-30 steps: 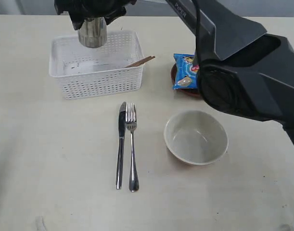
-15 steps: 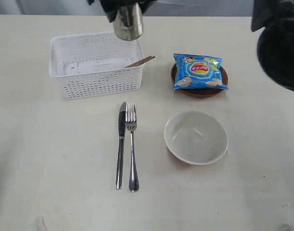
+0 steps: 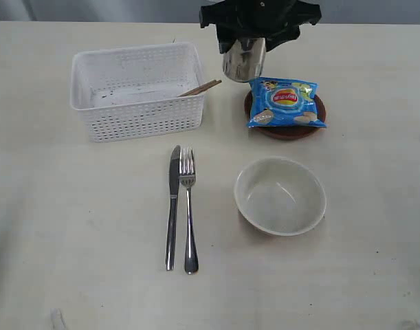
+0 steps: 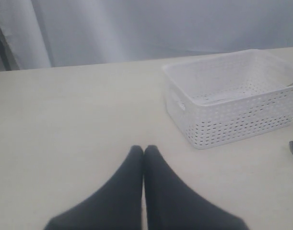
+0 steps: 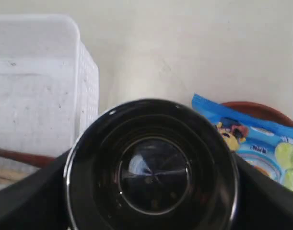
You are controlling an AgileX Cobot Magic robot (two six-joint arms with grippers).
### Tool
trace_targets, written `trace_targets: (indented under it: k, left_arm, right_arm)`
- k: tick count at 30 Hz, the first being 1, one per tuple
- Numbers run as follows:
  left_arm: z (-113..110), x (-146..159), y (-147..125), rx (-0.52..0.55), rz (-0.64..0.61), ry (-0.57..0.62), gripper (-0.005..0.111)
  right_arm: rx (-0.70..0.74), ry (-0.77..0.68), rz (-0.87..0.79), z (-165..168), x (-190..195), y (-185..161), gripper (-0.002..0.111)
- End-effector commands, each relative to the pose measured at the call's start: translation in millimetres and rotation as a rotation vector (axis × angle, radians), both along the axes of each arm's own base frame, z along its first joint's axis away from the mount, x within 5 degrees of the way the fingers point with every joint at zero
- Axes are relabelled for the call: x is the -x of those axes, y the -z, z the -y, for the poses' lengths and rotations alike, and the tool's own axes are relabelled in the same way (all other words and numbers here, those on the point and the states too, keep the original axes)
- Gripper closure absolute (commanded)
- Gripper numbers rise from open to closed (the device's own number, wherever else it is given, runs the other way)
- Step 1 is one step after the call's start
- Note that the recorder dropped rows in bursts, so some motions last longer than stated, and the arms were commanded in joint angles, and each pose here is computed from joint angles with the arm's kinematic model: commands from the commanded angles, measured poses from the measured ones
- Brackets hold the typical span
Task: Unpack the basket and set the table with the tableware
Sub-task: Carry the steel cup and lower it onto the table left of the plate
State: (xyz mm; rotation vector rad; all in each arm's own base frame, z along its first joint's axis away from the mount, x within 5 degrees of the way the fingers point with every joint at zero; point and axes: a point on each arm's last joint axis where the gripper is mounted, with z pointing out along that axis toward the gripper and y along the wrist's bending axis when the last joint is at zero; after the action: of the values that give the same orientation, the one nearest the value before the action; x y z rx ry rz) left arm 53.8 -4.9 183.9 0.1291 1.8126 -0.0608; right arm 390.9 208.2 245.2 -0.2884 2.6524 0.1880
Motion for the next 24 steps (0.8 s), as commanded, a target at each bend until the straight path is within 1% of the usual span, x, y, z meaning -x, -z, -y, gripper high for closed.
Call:
trace_targets:
  k: [1,4,7,12,14,18,24]
  left_arm:
    - [0.2,0.1,0.0,0.011,0.008,-0.001,0.107]
    - [0.2,0.1,0.0,0.011,0.008,-0.001,0.107]
    - [0.2,0.1,0.0,0.011,0.008,-0.001,0.107]
    - [0.2,0.1,0.0,0.011,0.008,-0.001,0.107]
    - [0.2,0.1,0.0,0.011,0.008,-0.001,0.107]
    - [0.2,0.1,0.0,0.011,0.008,-0.001,0.107]
    - [0.2,0.1,0.0,0.011,0.008,-0.001,0.107]
  right_arm:
    - [-0.015,0.005,0.063,-2.3,-15.1,19.7,0.108]
    - [-0.045,0.014,0.043,-8.7,-20.1,38.9,0.108]
    - [-0.115,0.037,0.007,-19.2,-20.7,52.5,0.108]
    - [-0.146,-0.015,-0.015,-51.4,-6.3,65.3,0.108]
    - [-0.186,-0.018,-0.027,-63.3,-0.8,67.7,0.108]
    - [-0.218,-0.043,0.005,-77.6,4.7,66.4,0.108]
    - [-0.255,-0.073,0.031,-94.8,9.8,54.5,0.108]
